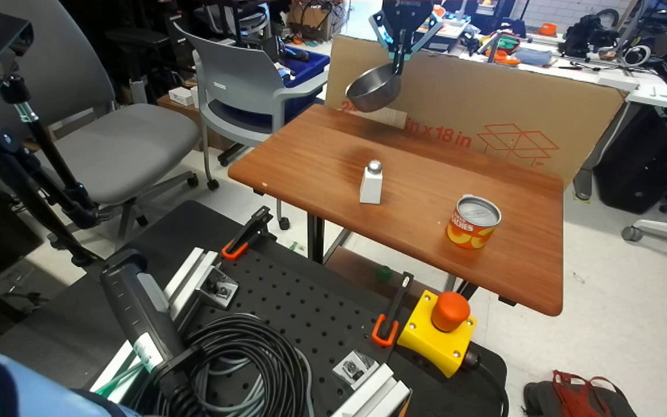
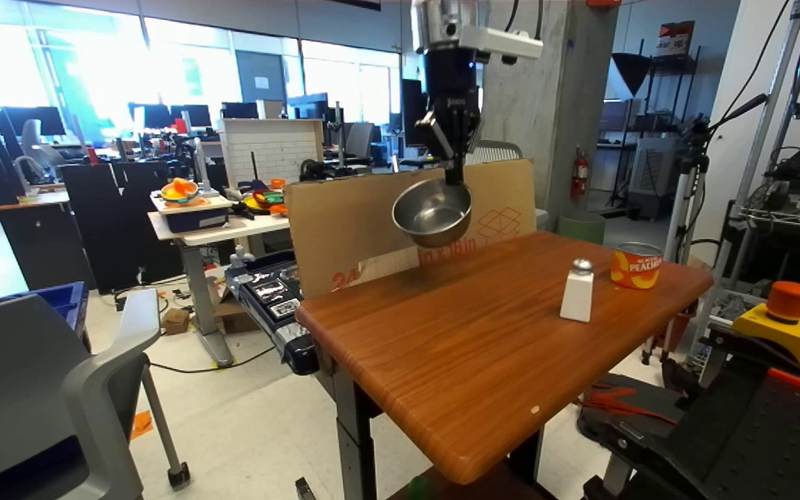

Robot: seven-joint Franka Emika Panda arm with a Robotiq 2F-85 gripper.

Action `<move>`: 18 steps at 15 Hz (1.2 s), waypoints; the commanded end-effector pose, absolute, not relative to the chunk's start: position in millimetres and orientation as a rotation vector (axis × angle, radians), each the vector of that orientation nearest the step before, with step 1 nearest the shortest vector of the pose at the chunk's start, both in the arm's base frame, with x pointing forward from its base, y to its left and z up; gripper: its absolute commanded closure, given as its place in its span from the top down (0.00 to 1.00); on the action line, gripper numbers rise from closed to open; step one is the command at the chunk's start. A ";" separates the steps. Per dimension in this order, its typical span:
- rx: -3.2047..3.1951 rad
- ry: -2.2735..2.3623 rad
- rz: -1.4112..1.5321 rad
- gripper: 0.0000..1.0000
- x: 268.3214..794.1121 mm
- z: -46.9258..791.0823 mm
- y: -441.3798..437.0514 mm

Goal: Pick up the silver bowl and move it to the right.

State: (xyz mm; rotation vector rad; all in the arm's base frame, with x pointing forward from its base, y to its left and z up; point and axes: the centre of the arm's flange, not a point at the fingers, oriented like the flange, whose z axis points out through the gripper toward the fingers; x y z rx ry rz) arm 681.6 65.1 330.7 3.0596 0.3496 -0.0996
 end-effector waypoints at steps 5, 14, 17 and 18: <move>3.081 0.135 -0.087 0.01 632.7 392.4 -76.3; 3.070 -0.151 -0.320 0.01 628.2 314.2 -197.0; 3.068 -0.190 -0.366 0.01 633.6 289.1 -215.7; 3.066 -0.206 -0.374 0.01 637.0 283.2 -220.8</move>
